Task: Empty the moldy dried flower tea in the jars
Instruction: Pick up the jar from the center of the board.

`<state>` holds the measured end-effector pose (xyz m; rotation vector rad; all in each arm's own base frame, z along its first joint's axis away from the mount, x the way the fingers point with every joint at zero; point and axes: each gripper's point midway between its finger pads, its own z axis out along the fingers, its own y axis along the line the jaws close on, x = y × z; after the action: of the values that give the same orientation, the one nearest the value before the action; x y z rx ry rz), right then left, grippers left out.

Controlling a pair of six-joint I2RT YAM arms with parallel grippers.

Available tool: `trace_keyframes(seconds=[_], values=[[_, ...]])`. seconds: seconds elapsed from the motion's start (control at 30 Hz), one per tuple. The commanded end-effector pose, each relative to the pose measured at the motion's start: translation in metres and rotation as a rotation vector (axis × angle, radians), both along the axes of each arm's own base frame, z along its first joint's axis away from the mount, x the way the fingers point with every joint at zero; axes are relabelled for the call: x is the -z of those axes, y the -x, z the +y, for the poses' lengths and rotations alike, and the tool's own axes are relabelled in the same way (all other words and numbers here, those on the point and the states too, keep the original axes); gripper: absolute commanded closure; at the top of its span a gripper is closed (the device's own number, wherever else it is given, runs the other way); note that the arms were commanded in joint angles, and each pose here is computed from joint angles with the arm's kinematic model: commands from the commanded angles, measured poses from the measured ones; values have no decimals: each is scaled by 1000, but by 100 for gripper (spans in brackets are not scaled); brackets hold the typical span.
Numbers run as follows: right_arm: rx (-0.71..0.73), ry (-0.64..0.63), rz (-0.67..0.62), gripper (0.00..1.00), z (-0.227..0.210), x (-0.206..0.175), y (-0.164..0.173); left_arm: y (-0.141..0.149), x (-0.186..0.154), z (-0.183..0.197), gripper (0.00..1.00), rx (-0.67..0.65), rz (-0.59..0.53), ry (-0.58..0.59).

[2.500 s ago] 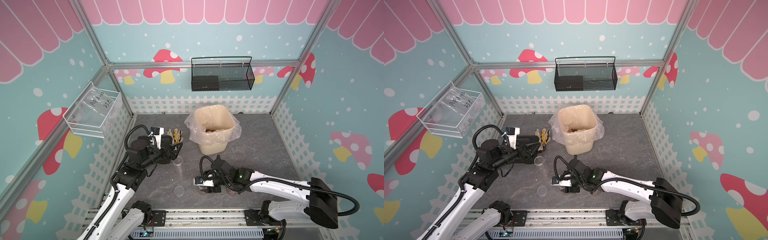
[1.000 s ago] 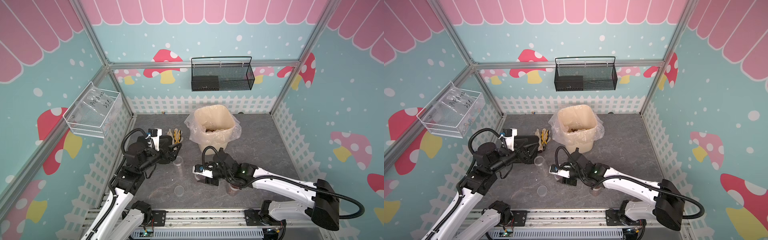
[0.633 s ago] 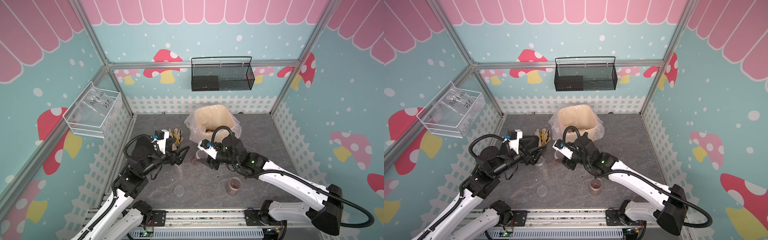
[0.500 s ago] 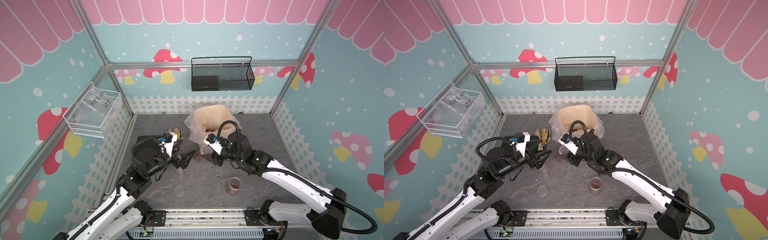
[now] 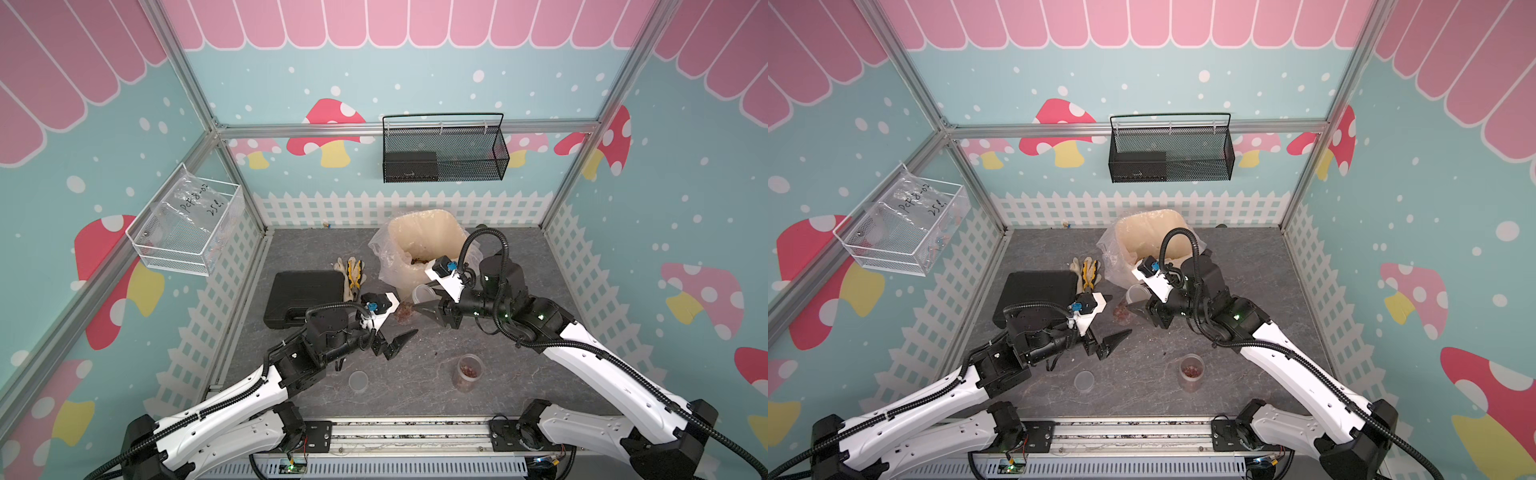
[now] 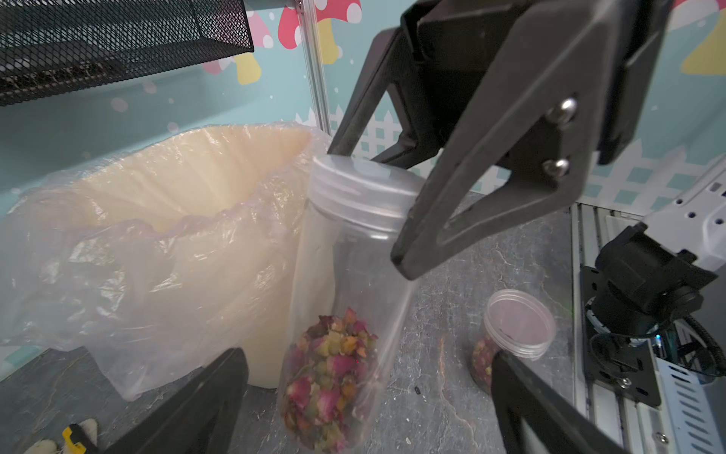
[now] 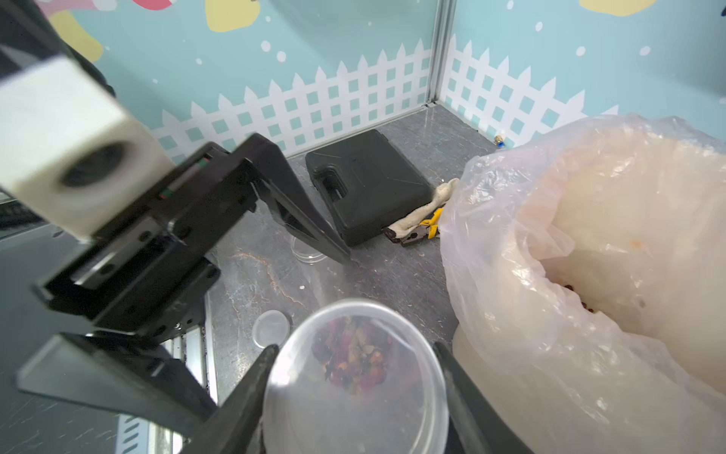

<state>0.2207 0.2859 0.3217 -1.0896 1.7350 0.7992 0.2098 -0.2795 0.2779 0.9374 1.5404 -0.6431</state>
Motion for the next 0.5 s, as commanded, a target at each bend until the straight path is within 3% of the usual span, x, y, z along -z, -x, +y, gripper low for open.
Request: trace_keyframes(seconds=[0.0, 0.47], values=[[-78, -56, -3, 90, 2, -23, 16, -4, -2, -2, 1, -8, -73, -32], [-152, -87, 17, 90, 9, -29, 27, -4, 12, -4, 6, 5, -90, -71]])
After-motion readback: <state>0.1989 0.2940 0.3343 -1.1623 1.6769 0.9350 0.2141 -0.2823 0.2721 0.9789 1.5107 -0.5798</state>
